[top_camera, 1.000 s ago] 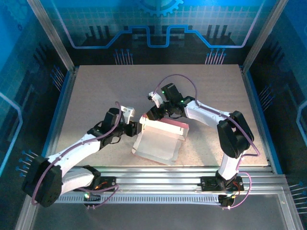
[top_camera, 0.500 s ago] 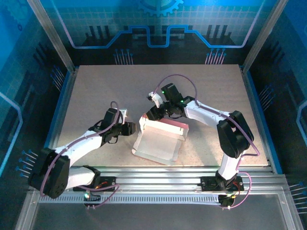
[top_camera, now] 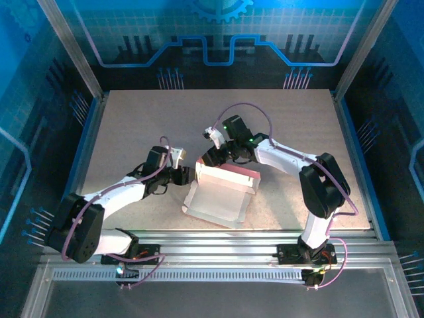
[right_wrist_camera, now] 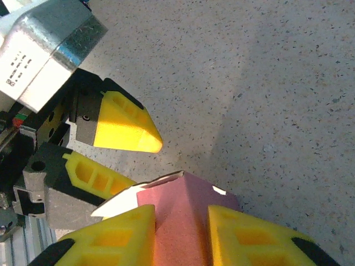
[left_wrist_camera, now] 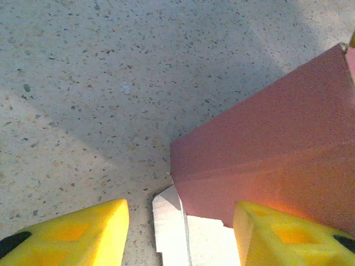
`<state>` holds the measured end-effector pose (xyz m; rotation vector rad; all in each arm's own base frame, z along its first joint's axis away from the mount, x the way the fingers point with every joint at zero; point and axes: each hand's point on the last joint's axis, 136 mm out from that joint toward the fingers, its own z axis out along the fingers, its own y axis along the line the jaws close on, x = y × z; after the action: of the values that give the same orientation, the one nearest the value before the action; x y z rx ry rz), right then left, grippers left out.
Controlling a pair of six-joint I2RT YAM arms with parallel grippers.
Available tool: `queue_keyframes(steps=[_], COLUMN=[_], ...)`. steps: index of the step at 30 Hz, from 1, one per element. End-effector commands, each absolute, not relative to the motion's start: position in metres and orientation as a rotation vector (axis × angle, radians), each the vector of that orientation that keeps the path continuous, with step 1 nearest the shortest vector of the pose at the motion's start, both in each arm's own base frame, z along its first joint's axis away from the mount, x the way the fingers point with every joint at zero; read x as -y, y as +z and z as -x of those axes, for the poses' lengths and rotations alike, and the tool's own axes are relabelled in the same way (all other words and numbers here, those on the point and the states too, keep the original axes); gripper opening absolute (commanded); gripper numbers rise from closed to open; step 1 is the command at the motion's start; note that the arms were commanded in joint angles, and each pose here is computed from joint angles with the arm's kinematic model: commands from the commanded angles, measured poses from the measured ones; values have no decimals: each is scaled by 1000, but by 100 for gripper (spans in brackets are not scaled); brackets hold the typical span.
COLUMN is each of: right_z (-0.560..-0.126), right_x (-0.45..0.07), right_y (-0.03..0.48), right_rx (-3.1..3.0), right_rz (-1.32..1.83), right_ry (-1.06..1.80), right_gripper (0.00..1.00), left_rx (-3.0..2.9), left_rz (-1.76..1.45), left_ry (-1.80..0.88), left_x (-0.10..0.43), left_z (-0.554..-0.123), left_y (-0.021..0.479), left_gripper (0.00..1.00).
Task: Fold the paper box
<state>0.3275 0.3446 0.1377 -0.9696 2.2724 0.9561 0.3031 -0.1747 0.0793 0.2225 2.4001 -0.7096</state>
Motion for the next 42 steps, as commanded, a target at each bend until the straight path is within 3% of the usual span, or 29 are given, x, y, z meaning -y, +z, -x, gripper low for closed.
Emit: queue_keyframes(steps=[1,14,28,42], right_z=[-327,-323,-323,-332], right_x=[-336,-337,-337,-334], right_y=[113,112,114,128], right_rx=[-2363,-2372,-2386,-2377], right_rz=[942,932,907,836], right_ry=[938,983,1058,1140], right_gripper=[30,27,27,31], left_rx=[-2351,-2351,-2355,-2359], left_rz=[-327,-383,-397,-431], left_ry=[-756,-640,-545,-511], left_x=[192,201,205,213], left_z=[-305,-316,-332,-329], left_y=[89,83,74,68], left_gripper=[55,55,45,45])
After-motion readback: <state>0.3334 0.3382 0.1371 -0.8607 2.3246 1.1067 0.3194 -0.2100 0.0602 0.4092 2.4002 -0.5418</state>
